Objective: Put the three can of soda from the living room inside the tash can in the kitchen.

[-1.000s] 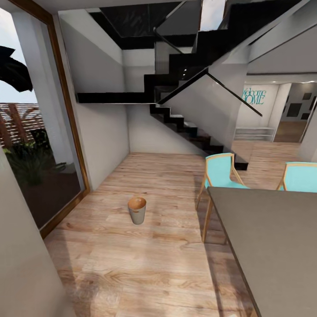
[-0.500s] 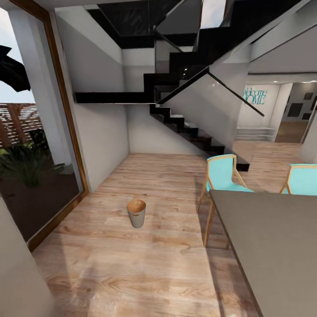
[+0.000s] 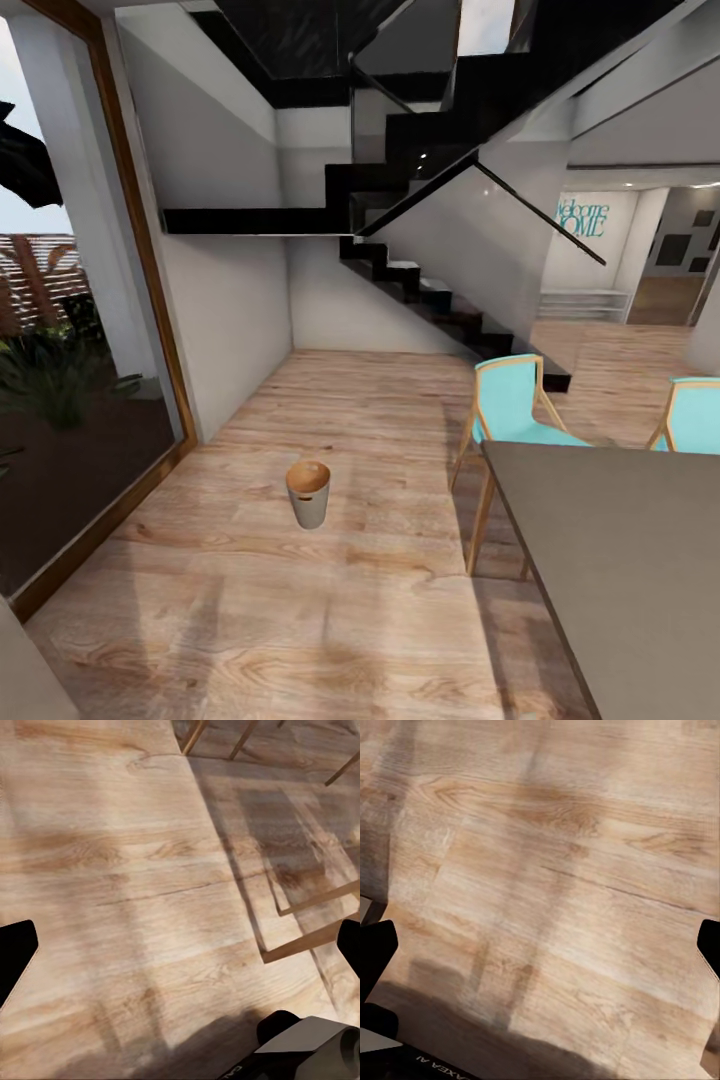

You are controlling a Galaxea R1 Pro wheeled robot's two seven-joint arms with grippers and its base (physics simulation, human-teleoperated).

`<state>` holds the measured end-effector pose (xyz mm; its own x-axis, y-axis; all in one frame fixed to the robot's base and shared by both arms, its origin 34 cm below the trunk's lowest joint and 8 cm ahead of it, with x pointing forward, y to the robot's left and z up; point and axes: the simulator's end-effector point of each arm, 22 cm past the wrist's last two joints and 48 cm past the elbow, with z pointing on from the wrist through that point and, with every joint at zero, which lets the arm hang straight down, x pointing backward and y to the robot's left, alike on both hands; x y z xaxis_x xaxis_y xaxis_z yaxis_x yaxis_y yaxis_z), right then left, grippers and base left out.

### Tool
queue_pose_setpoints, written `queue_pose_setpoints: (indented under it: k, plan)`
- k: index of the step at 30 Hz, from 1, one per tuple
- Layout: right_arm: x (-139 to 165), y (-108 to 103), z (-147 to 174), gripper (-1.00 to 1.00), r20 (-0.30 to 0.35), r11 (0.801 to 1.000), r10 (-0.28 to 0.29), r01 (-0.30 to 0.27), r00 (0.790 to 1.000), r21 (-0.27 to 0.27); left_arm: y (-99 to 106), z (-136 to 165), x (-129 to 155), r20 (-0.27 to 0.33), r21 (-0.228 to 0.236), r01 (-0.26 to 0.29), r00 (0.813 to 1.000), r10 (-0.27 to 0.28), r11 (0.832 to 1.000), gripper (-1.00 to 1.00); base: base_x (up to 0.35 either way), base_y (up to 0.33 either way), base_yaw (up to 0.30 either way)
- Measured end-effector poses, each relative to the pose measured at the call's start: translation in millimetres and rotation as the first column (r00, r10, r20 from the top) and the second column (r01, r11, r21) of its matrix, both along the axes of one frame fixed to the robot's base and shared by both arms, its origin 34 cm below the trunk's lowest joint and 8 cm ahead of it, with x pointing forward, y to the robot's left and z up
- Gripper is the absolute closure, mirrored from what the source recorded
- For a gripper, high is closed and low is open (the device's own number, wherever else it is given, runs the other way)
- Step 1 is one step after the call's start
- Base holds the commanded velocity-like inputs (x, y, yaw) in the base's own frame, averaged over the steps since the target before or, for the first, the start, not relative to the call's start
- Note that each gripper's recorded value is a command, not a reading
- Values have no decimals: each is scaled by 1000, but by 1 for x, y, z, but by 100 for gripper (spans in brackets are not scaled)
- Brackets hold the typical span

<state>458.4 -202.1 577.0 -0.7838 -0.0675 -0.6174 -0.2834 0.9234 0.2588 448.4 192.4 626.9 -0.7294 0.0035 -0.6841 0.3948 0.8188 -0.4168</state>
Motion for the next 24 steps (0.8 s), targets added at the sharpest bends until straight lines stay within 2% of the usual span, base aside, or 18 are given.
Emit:
queue_pose_setpoints:
  k: [7,13,20,24]
  plan:
    - [0,0,0,-100,0,1000,0,0,1000,0,0,0,0,1,0,-1,1000,1,1000,-100,91,0,0]
    - [0,0,0,-100,0,1000,0,0,1000,0,2,0,1,1,1,-6,1000,6,1000,-100,235,0,0]
    - [0,0,0,-100,0,1000,0,0,1000,0,2,0,1,2,1,-7,1000,7,1000,-100,80,0,0]
    - [0,0,0,-100,0,1000,0,0,1000,0,2,1,1,2,1,-7,1000,7,1000,-100,231,0,0]
